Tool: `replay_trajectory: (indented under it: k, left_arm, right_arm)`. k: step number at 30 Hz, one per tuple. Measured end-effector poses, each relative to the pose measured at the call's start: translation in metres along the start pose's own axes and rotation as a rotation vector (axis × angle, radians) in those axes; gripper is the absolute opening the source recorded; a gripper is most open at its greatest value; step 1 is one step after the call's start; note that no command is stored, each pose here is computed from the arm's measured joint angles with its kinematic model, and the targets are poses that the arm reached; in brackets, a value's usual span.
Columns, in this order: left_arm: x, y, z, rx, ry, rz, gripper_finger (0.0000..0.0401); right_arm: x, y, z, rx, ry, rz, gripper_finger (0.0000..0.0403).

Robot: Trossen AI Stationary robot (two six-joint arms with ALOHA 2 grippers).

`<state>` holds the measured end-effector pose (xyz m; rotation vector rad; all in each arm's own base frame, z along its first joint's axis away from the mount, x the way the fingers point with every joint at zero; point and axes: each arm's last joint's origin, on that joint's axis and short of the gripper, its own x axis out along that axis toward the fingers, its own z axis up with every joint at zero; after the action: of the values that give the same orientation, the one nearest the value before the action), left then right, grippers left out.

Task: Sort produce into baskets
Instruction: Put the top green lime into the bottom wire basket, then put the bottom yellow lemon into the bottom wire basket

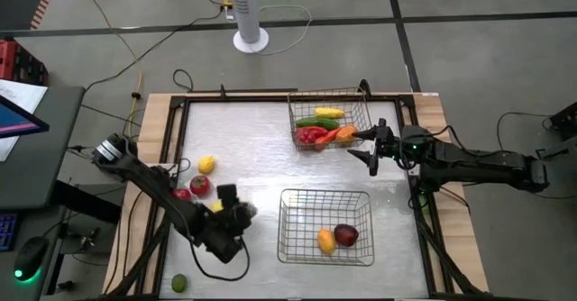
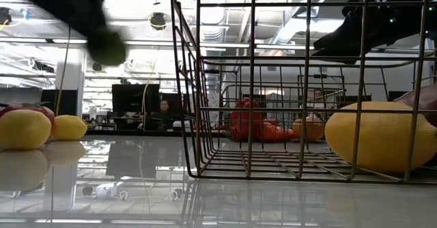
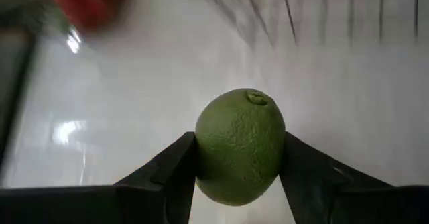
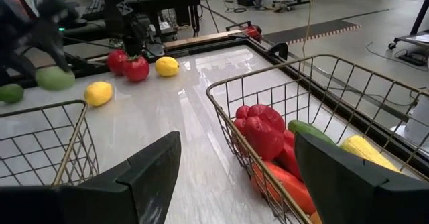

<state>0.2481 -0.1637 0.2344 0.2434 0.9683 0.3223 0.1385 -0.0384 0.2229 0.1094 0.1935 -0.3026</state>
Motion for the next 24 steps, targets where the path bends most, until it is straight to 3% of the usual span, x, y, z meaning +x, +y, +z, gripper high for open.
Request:
replay_trajectory:
  k: [5, 12, 16, 24]
  left_arm:
    - [0.005, 0.018, 0.039, -0.052, -0.242, 0.032, 0.0172]
    - [0.047, 0.035, 0.085, -0.070, -0.382, -0.275, 0.0172]
    - [0.056, 0.049, 0.088, -0.133, -0.355, -0.309, 0.0192]
    - [0.055, 0.054, 0.082, -0.137, -0.245, -0.374, 0.0294]
  right_arm:
    - [0.000, 0.000, 0.000, 0.000, 0.001, 0.000, 0.0315]
    - [0.000, 0.000, -0.001, 0.000, 0.009, 0.001, 0.0315]
    - [0.000, 0.000, -0.002, -0.003, 0.021, 0.002, 0.0315]
    - [0.000, 0.000, -0.002, -0.005, 0.021, 0.002, 0.0315]
